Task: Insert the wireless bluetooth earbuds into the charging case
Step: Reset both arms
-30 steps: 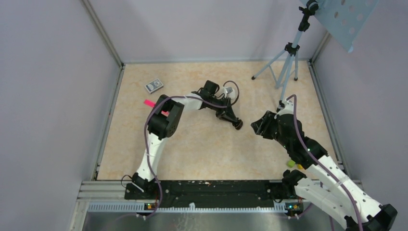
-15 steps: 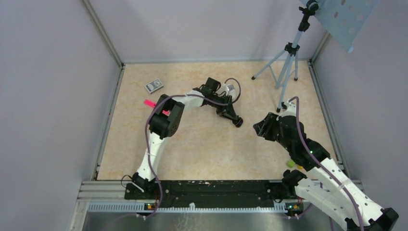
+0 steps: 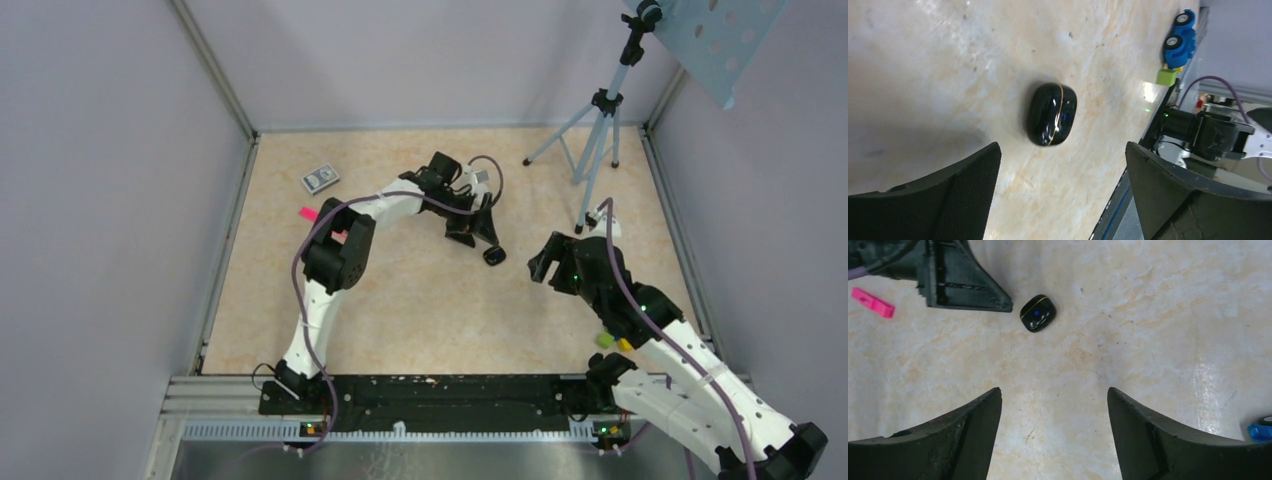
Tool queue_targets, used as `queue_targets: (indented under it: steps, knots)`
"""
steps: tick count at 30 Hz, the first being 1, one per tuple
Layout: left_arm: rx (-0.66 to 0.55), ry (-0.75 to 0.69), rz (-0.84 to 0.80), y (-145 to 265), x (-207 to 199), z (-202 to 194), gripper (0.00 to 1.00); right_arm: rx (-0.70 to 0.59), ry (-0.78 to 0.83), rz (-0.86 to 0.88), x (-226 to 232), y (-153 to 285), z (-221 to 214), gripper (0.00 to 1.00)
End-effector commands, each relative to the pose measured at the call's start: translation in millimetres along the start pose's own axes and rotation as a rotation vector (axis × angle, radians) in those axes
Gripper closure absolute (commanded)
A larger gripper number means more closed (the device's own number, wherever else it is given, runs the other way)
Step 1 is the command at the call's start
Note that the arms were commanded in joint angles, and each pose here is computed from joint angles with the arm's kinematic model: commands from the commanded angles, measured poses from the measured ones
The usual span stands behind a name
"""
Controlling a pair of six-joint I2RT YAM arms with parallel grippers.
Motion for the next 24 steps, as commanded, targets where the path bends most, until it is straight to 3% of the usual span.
queue_targets:
  steps: [1, 11, 14, 24]
  knots:
    - [-0.100, -0.137, 0.132, 49.7, -36.5, -0.6, 0.01, -0.030, 0.032, -0.121, -9.4, 2.6, 21.6, 0.21]
    - [-0.287, -0.171, 0.392, 137.8, -48.1, -68.9, 0.01, 0.026, 0.134, -0.308, -17.2, -17.7, 36.4, 0.17]
    - [-0.375, -0.114, 0.483, 163.3, -37.5, -89.6, 0.01, 0.027, 0.159, -0.314, -16.0, -21.9, 39.4, 0.11]
    - [-0.758, 0.073, 0.677, 230.4, -15.9, -133.5, 0.01, 0.016, 0.144, -0.336, -15.9, -22.7, 43.9, 0.10]
Point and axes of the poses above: each gripper's point midway between its finger pads, its own y axis back along the fingers, its own x axis along the line the jaws close on, z = x × y, the point moved 5 cm from there along y, back along the fingers, and after that the axes turned 11 degrees about y, right-handed, at the moved point
